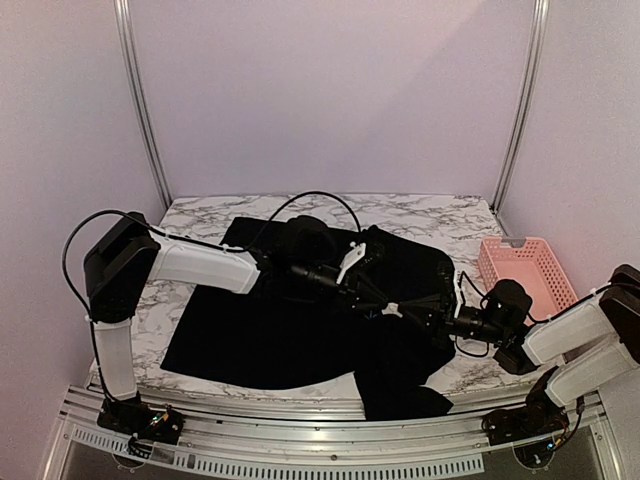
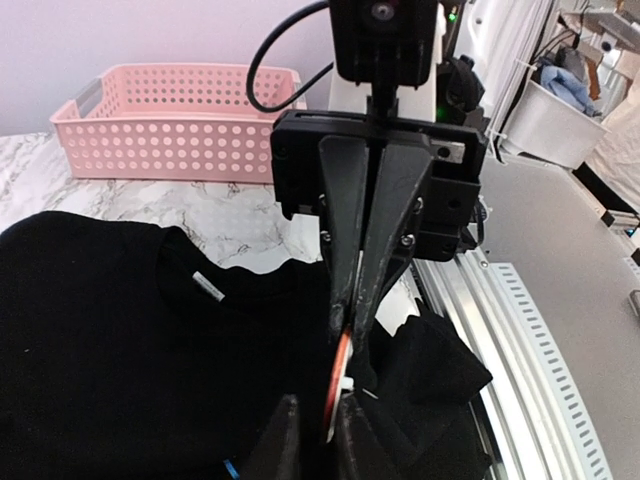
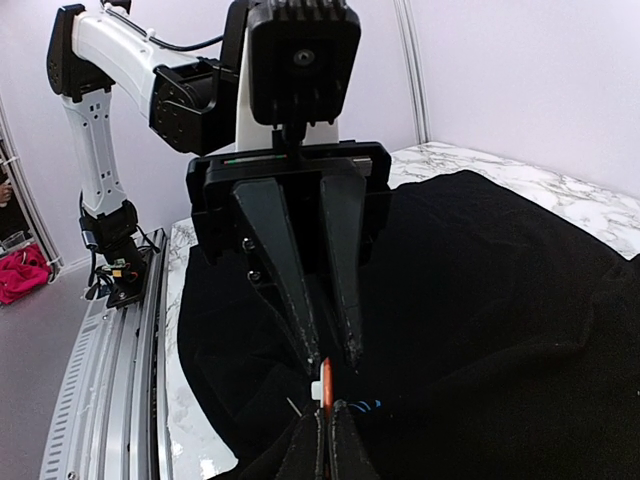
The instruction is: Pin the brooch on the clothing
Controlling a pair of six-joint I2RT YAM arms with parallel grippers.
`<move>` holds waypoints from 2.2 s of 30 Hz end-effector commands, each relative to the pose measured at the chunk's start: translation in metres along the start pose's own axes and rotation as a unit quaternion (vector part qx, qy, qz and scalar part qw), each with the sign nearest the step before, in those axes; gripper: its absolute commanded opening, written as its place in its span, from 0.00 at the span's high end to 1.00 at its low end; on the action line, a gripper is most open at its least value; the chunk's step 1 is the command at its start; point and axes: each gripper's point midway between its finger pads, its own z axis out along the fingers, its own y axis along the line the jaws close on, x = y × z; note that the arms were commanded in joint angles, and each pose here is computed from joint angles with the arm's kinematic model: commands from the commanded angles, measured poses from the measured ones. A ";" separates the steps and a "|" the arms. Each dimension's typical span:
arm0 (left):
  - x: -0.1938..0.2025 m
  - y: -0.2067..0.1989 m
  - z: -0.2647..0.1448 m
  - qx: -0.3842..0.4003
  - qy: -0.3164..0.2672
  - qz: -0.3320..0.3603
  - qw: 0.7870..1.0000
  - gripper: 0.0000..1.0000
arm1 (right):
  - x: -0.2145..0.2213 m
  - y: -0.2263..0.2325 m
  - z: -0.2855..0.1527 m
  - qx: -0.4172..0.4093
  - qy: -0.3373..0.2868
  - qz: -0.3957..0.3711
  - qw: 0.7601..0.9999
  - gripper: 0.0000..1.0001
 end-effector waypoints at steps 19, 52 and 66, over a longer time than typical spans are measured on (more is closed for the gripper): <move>0.022 -0.004 0.010 0.006 0.004 -0.029 1.000 1.00 | -0.010 0.001 0.004 -0.007 -0.004 -0.010 1.000 1.00; 0.012 -0.016 0.001 -0.015 0.023 -0.014 1.000 1.00 | 0.027 -0.004 0.023 -0.050 0.071 0.010 0.996 0.59; 0.007 -0.015 0.005 -0.022 0.003 0.004 1.000 1.00 | 0.034 -0.012 0.021 -0.044 0.082 0.020 0.995 0.83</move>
